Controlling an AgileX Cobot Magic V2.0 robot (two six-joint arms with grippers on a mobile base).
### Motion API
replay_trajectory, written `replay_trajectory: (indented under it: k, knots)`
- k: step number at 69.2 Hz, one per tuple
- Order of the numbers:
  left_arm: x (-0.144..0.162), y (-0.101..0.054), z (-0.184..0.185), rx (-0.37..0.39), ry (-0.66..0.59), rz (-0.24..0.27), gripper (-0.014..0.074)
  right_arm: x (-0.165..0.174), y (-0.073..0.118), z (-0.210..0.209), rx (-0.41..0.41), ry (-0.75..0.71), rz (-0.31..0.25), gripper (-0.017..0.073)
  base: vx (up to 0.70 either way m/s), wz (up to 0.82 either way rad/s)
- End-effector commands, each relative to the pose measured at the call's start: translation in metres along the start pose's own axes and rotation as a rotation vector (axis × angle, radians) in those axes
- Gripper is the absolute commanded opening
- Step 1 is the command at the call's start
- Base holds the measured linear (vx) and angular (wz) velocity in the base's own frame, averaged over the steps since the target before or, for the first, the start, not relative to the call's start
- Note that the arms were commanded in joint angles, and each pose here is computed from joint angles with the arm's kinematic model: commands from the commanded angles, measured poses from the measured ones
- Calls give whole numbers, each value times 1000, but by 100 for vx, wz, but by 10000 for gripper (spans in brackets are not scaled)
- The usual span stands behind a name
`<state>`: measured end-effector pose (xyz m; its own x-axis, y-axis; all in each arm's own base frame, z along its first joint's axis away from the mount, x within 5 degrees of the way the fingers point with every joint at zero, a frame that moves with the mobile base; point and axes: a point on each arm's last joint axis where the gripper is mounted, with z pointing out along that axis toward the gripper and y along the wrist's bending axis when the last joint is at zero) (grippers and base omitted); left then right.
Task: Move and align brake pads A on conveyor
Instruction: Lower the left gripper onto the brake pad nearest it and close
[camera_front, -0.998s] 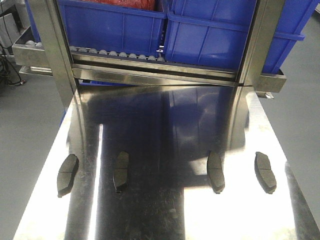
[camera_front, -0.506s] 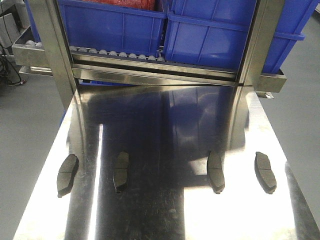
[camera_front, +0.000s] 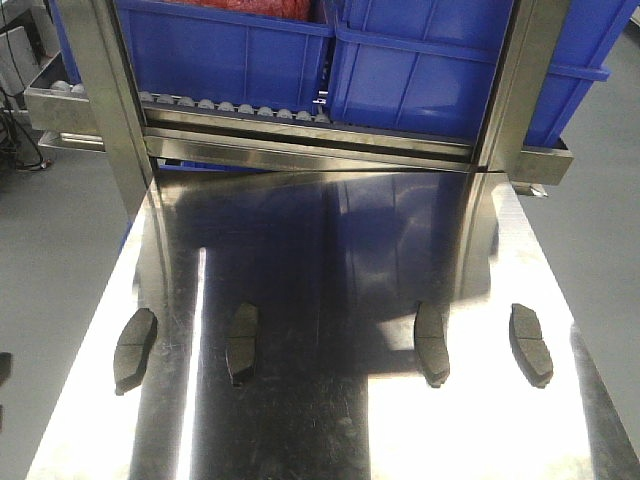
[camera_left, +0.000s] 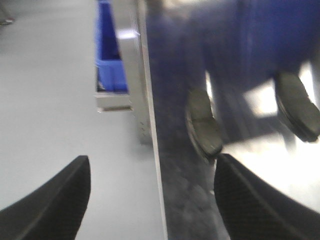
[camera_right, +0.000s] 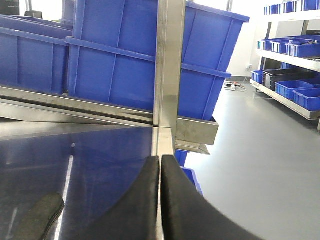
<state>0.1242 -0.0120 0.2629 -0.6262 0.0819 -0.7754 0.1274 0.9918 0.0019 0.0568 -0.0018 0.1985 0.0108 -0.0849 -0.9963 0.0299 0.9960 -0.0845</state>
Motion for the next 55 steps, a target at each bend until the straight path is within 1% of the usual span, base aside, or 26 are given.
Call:
replay_trajectory:
  k: [1, 5, 12, 21, 24, 27, 30, 35, 45, 55]
  knots:
    - [-15, -5, 9, 37, -23, 20, 506, -7, 0, -1, 1, -88, -5, -10, 0, 0]
    - [-17, -9, 20, 61, 30, 25, 506, -7, 0, -1, 1, -88, -5, -10, 0, 0]
    - [-30, -16, 35, 99, 101, 19, 506, -7, 0, -1, 1, -88, -5, -10, 0, 0]
    - [-51, -25, 60, 143, 190, -8, 506, -7, 0, -1, 1, -88, -5, -10, 0, 0]
    - [-55, -27, 71, 150, 239, -12, 506, -7, 0, -1, 1, -88, -5, -10, 0, 0]
    - [-60, -29, 82, 152, 273, -23, 506, -7, 0, -1, 1, -88, -5, -10, 0, 0]
    - [-66, -31, 92, 150, 301, -47, 506, -7, 0, -1, 1, -88, -5, -10, 0, 0]
    - [-71, -34, 110, 150, 361, -65, 506, -7, 0, -1, 1, -88, -5, -10, 0, 0]
    - [-79, -42, 140, 156, 438, -41, 506, -7, 0, -1, 1, -88, -5, -10, 0, 0]
    - [-83, -44, 161, 138, 484, -109, 506, -7, 0, -1, 1, -88, -5, -10, 0, 0]
